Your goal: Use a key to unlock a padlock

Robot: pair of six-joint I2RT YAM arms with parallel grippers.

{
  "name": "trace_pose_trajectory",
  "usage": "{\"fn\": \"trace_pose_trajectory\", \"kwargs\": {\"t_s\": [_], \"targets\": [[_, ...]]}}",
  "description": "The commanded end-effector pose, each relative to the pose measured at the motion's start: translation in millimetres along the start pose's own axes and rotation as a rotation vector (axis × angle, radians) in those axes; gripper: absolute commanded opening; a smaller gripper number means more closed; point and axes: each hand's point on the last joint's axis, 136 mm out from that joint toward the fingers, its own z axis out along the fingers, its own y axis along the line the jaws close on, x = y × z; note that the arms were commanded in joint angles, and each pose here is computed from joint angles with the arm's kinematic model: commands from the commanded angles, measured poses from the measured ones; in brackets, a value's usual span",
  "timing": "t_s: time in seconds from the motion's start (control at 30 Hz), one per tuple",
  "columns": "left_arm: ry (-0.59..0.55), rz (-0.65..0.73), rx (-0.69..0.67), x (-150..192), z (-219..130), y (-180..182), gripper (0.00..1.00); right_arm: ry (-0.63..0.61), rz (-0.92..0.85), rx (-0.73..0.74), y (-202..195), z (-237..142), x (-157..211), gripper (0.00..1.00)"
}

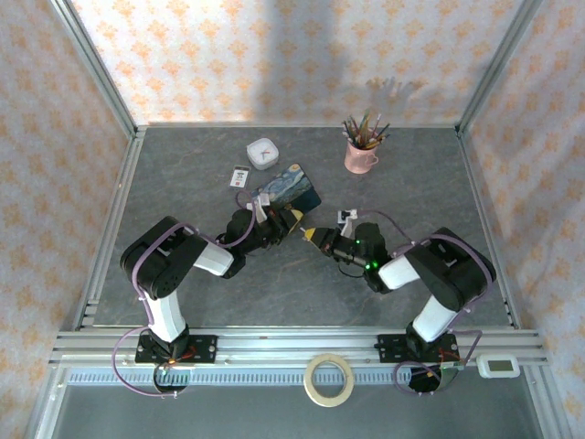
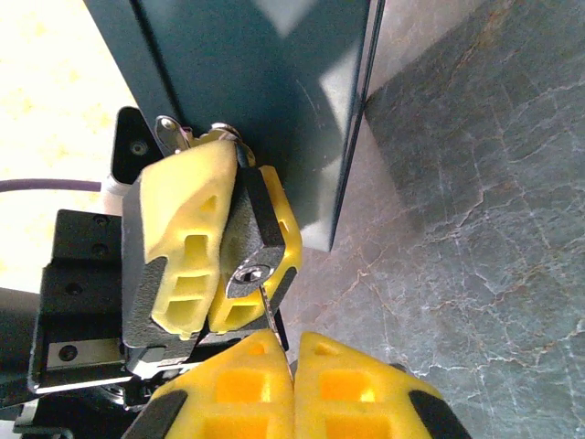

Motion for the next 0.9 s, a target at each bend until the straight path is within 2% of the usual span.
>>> {"fn": "trace_pose_trajectory", "kwargs": {"t_s": [0.0, 0.67, 0.87], "targets": [[0.008, 0.007, 0.066, 2.7, 0.5, -14.1, 0.00, -0.036, -0.037, -0.032, 10.7, -5.1, -8.6, 0.00], [0.032, 0.017, 0.083, 10.4, 4.5, -21.2, 0.00, -0.022, -0.029, -0.107, 21.0, 5.4, -11.5, 0.00], [0.040, 0.018, 0.101, 15.0, 5.0, -23.5, 0.00, -0.026, 0.027, -0.147, 26.2, 4.8, -15.4, 0.00]]}}
